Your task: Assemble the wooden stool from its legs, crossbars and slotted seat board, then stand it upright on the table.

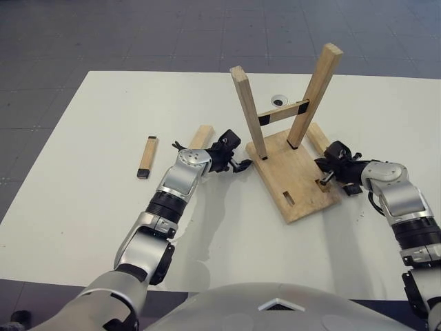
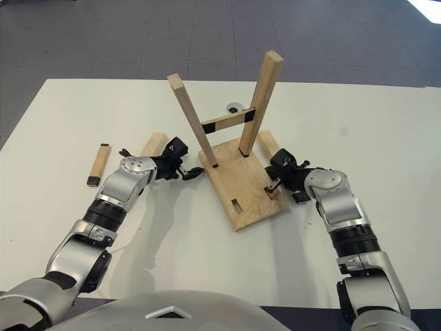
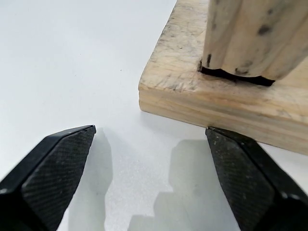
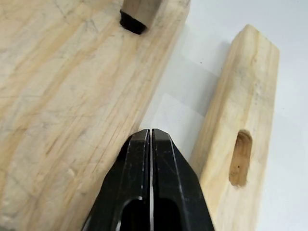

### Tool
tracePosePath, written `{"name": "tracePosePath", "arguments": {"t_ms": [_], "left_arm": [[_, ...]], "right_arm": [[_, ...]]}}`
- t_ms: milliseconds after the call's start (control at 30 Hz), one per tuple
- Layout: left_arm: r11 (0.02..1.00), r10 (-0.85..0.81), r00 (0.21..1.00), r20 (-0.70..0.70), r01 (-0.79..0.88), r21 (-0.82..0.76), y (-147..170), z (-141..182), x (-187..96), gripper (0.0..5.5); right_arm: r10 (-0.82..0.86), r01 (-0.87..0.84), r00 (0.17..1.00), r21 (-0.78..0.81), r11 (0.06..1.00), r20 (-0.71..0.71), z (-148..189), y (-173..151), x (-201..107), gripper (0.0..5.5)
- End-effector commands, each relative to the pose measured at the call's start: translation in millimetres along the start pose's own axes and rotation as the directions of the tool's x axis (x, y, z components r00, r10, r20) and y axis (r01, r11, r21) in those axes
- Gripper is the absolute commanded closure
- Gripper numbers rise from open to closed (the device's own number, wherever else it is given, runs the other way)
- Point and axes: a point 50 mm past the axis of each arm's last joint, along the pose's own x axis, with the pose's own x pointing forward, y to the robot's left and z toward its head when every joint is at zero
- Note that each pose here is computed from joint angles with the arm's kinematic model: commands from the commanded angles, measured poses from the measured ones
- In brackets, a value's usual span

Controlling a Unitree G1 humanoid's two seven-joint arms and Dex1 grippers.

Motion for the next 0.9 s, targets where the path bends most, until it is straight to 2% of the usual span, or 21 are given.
{"name": "tracePosePath", "arguments": {"t_ms": [33, 167, 333, 400, 467, 567, 633, 767, 900], "left_arm": [[0.999, 0.037, 0.999, 0.019, -0.037, 0.002, 7.7, 8.0, 1.0, 1.25], [0.998, 0.061, 0.998, 0.003, -0.061, -0.005, 12.7, 3.2, -1.6, 1.25], [0.965, 0.26, 0.962, 0.083, -0.257, -0.049, 38.4, 19.4, -20.4, 1.25], [0.94, 0.336, 0.932, 0.132, -0.325, -0.098, 46.4, 27.5, -30.0, 1.25], [0.906, 0.417, 0.888, 0.192, -0.39, -0.163, 53.6, 38.4, -38.5, 1.49], [0.876, 0.476, 0.843, 0.252, -0.428, -0.222, 53.5, 54.5, -42.4, 2.08], [0.878, 0.466, 0.87, 0.161, -0.432, -0.208, 43.6, 47.4, -38.1, 2.21], [0.937, 0.288, 0.955, -0.076, -0.298, -0.183, 10.6, 6.4, -45.3, 2.21], [0.965, 0.164, 0.971, -0.172, -0.194, -0.175, -11.1, -11.7, -55.9, 2.21]], "right_arm": [[0.118, -0.117, 0.992, -0.015, 0.993, 0.045, 12.9, 24.8, 5.4, 5.4], [0.098, -0.099, 0.993, 0.008, 0.995, 0.068, 21.2, 30.7, 1.0, 5.4], [-0.228, 0.212, 0.97, 0.171, 0.962, 0.081, 29.1, -6.3, -25.3, 5.4], [-0.36, 0.327, 0.929, 0.263, 0.908, 0.089, 38.8, -14.1, -34.6, 5.4], [-0.49, 0.412, 0.865, 0.408, 0.815, 0.107, 54.3, -17.6, -39.5, 5.4], [-0.599, 0.448, 0.794, 0.564, 0.694, 0.105, 74.4, -13.1, -36.8, 5.4], [-0.633, 0.452, 0.769, 0.621, 0.641, 0.093, 85.8, -7.0, -30.1, 5.4], [-0.661, 0.484, 0.747, 0.626, 0.612, 0.069, 90.6, -6.9, -26.1, 5.4], [-0.719, 0.549, 0.694, 0.613, 0.568, 0.044, 83.8, -17.4, -38.0, 5.4]]}}
